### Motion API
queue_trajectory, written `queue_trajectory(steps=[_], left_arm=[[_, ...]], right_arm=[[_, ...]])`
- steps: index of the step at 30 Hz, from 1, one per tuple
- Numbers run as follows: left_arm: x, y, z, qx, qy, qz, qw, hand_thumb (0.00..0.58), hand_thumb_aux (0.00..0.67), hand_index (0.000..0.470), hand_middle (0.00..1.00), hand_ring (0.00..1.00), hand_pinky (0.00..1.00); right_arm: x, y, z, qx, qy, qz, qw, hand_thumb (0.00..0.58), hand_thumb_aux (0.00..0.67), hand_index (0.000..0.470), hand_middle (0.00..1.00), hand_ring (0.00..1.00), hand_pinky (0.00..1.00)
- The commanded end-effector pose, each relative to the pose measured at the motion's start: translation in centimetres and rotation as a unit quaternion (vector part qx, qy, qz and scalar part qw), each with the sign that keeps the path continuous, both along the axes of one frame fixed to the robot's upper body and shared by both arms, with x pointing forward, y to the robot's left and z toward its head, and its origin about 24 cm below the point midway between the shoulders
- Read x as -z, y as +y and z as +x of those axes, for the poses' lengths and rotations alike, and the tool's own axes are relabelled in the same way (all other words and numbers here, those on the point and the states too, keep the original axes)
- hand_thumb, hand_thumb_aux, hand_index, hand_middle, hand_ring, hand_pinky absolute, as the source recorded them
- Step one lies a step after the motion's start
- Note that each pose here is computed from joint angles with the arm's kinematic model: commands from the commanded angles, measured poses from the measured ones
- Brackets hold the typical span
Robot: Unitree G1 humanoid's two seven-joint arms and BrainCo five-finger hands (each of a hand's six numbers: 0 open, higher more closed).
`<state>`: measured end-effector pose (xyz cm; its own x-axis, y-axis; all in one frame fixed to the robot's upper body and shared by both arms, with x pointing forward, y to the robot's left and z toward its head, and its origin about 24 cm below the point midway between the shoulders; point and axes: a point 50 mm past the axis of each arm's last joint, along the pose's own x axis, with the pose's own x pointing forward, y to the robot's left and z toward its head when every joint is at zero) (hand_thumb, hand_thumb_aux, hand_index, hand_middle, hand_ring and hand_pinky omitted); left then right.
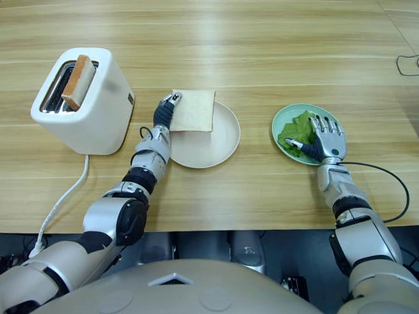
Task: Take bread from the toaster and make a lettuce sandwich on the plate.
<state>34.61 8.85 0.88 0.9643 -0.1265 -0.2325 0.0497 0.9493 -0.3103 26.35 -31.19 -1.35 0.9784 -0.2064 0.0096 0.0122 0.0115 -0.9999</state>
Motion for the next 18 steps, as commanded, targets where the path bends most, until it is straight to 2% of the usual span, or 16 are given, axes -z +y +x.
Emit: queue_trajectory(steps=[1, 2, 3, 4, 7, 9, 10, 13, 18], left_arm=[[0.7, -0.4, -0.2, 0.011, 0.026, 0.002, 1.0, 0.325, 0.226, 0.155, 0.83, 0.83, 0.83], [0.7, -0.4, -0.3, 0.012, 0.028, 0.003, 1.0, 0.116, 0.071, 0.049, 0.8, 0.8, 0.8], [0.8, -0.4, -0.3, 0.013, 0.028, 0.004, 0.999, 0.0, 0.0, 0.0, 0.77, 0.77, 0.77], [0.8, -0.4, -0.3, 0.015, 0.029, 0.004, 0.999, 0.0, 0.0, 0.0, 0.72, 0.72, 0.72], [0.8, -0.4, -0.3, 0.017, 0.026, 0.005, 0.999, 0.0, 0.0, 0.0, 0.61, 0.61, 0.61], [0.7, -0.3, -0.3, 0.019, 0.021, 0.008, 1.0, 0.0, 0.0, 0.0, 0.61, 0.61, 0.61], [0.6, -0.3, -0.3, 0.018, 0.015, 0.011, 1.0, 0.0, 0.0, 0.0, 0.55, 0.55, 0.55], [0.2, -0.3, -0.2, 0.019, -0.003, 0.021, 1.0, 0.0, 0.0, 0.0, 0.5, 0.5, 0.5], [-0.5, -0.6, -0.2, 0.024, -0.037, 0.037, 0.998, 0.0, 0.0, 0.0, 0.4, 0.4, 0.4]], right_arm=[[0.3, -0.1, -0.4, -0.003, 0.008, -0.006, 1.0, 0.164, 0.102, 0.07, 0.0, 0.0, 0.0], [0.3, 0.0, -0.4, -0.004, 0.007, -0.006, 1.0, 0.304, 0.208, 0.143, 0.0, 0.0, 0.0], [0.3, 0.0, -0.4, -0.004, 0.007, -0.006, 1.0, 0.368, 0.265, 0.182, 0.0, 0.0, 0.0], [0.3, 0.1, -0.4, -0.004, 0.006, -0.005, 1.0, 0.452, 0.355, 0.244, 0.0, 0.0, 0.0], [0.3, 0.2, -0.4, -0.003, 0.002, -0.001, 1.0, 0.496, 0.415, 0.285, 0.0, 0.0, 0.0], [0.2, 0.2, -0.3, -0.003, -0.003, 0.001, 1.0, 0.503, 0.426, 0.292, 0.0, 0.0, 0.0], [0.2, 0.2, -0.3, -0.002, -0.006, 0.002, 1.0, 0.548, 0.512, 0.352, 0.0, 0.0, 0.0], [-0.1, 0.2, -0.2, -0.001, -0.022, 0.006, 1.0, 0.58, 0.665, 0.456, 0.0, 0.0, 0.0], [-0.7, 0.3, 0.1, -0.002, -0.051, 0.013, 0.999, 0.58, 0.67, 0.46, 0.0, 0.0, 0.0]])
